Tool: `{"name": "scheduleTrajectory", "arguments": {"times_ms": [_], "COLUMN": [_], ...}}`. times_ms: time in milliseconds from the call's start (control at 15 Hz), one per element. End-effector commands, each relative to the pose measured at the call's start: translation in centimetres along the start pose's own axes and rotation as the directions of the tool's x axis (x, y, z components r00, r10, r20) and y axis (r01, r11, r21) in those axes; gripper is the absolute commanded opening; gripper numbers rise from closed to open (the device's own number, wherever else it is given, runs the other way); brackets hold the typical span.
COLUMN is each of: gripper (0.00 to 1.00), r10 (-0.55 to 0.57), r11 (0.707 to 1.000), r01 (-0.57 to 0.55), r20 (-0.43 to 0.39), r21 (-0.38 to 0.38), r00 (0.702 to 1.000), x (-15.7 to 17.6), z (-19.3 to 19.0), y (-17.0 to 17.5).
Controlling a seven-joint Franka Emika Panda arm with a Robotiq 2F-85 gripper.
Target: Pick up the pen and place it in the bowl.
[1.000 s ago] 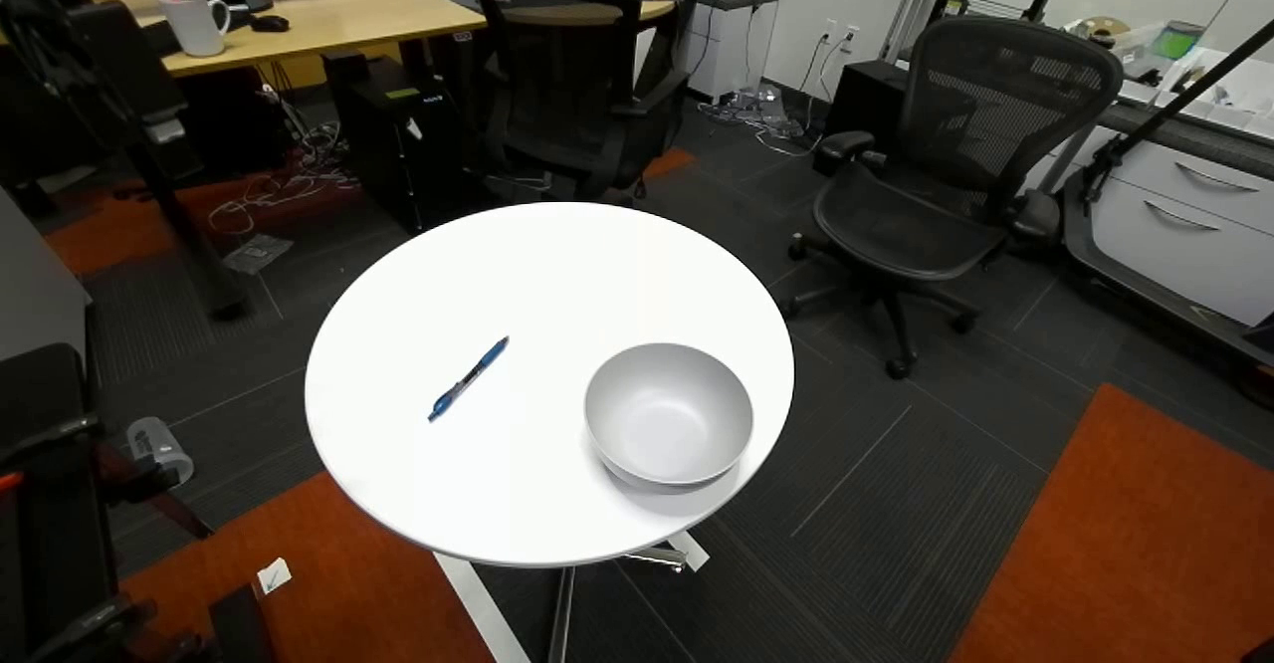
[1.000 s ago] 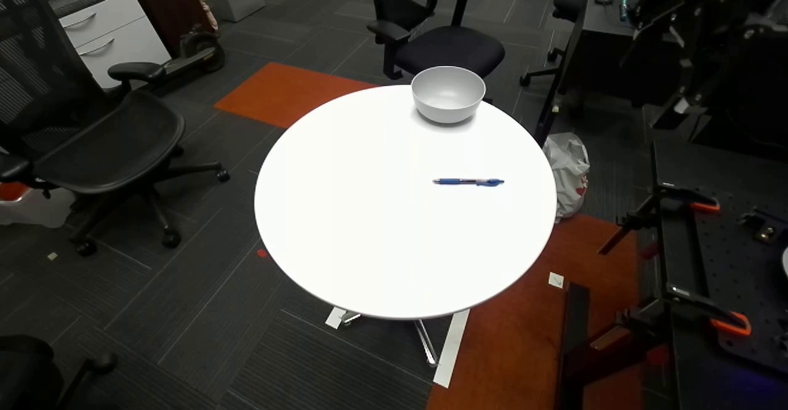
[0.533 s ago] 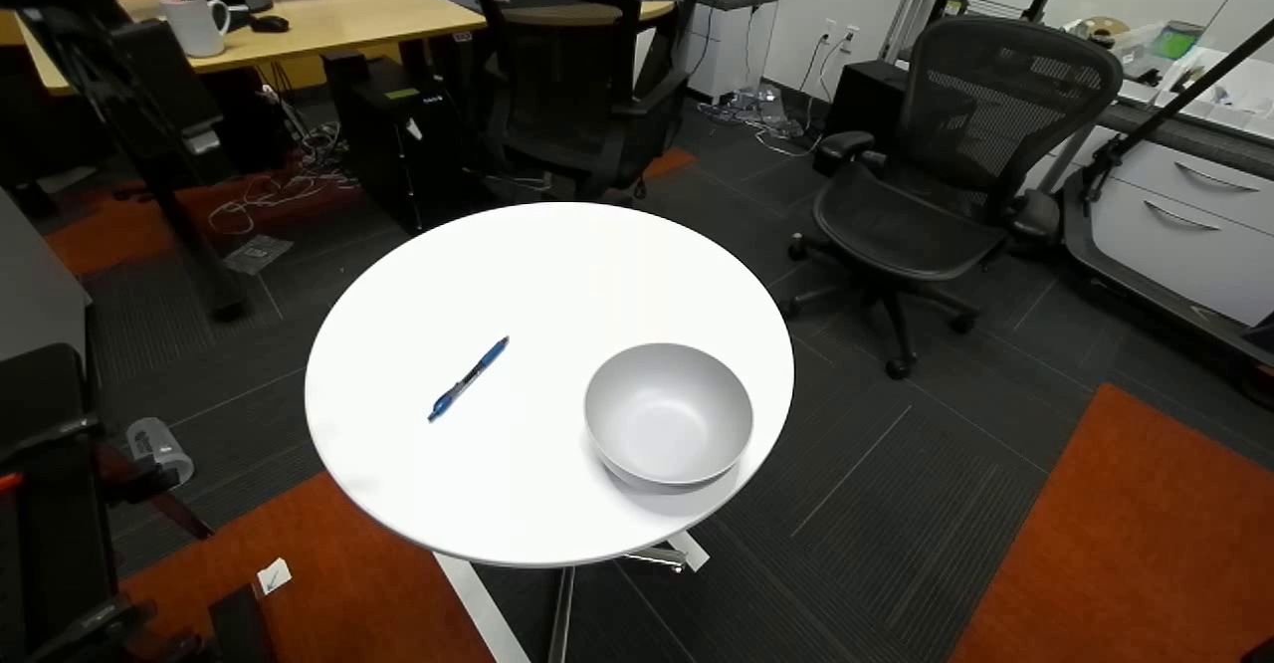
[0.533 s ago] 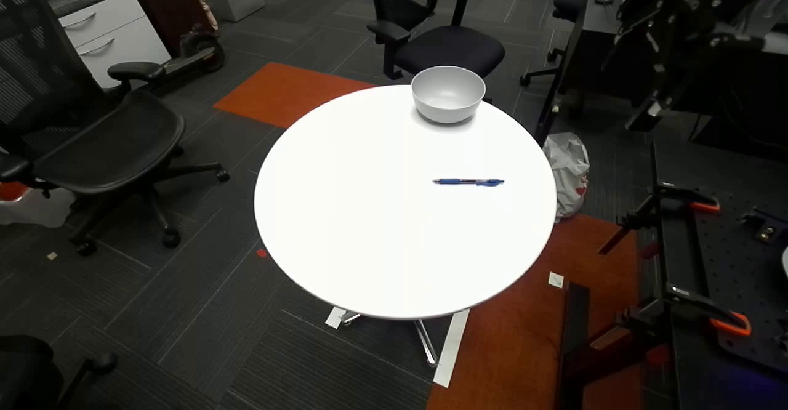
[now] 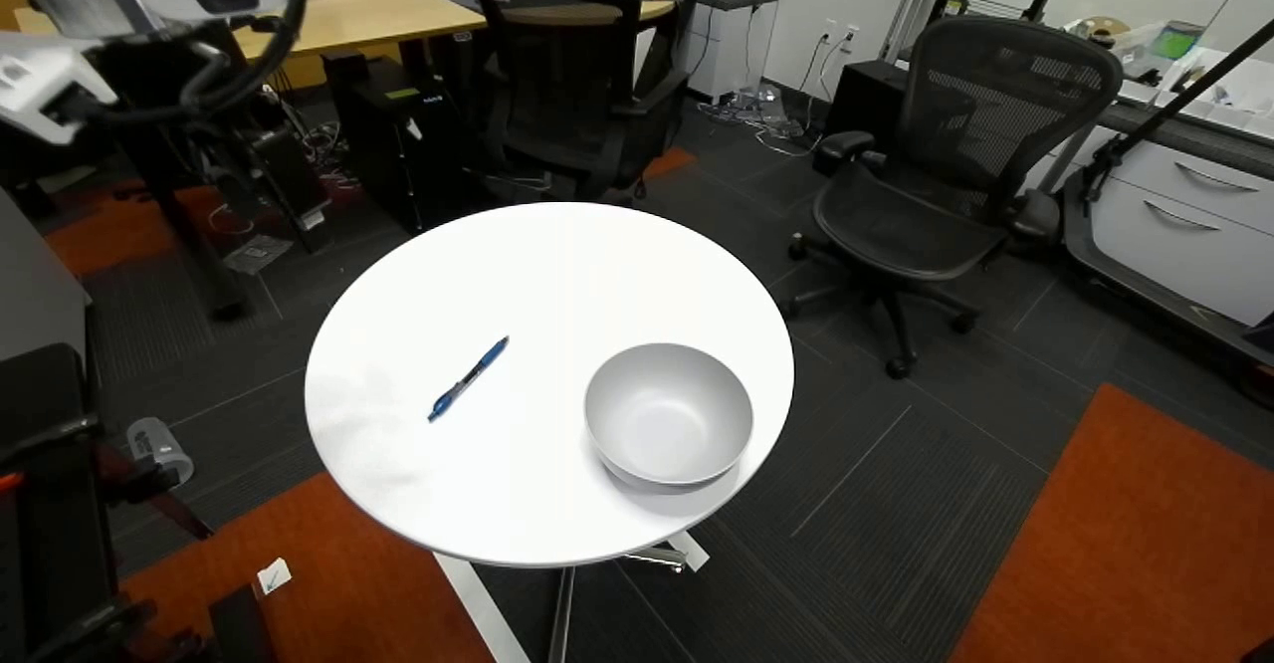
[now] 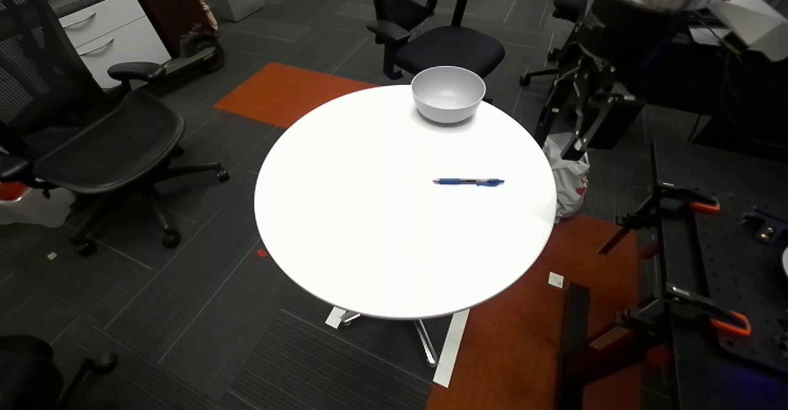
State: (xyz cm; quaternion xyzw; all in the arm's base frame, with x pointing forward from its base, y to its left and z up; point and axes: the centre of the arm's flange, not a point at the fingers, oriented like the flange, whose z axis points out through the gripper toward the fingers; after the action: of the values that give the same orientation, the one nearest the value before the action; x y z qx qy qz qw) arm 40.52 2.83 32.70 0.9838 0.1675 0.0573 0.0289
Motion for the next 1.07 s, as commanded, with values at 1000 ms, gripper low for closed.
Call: {"name": "scheduleTrajectory", "arguments": {"times_ms": [1000], "gripper": [1.00], "r10": [-0.071], "r11": [0.995], "r01": [0.067], "r20": [0.054], "r21": [0.079], "r00": [0.996], "x": [4.5], "z": [14.6], "y": [8.8]}}
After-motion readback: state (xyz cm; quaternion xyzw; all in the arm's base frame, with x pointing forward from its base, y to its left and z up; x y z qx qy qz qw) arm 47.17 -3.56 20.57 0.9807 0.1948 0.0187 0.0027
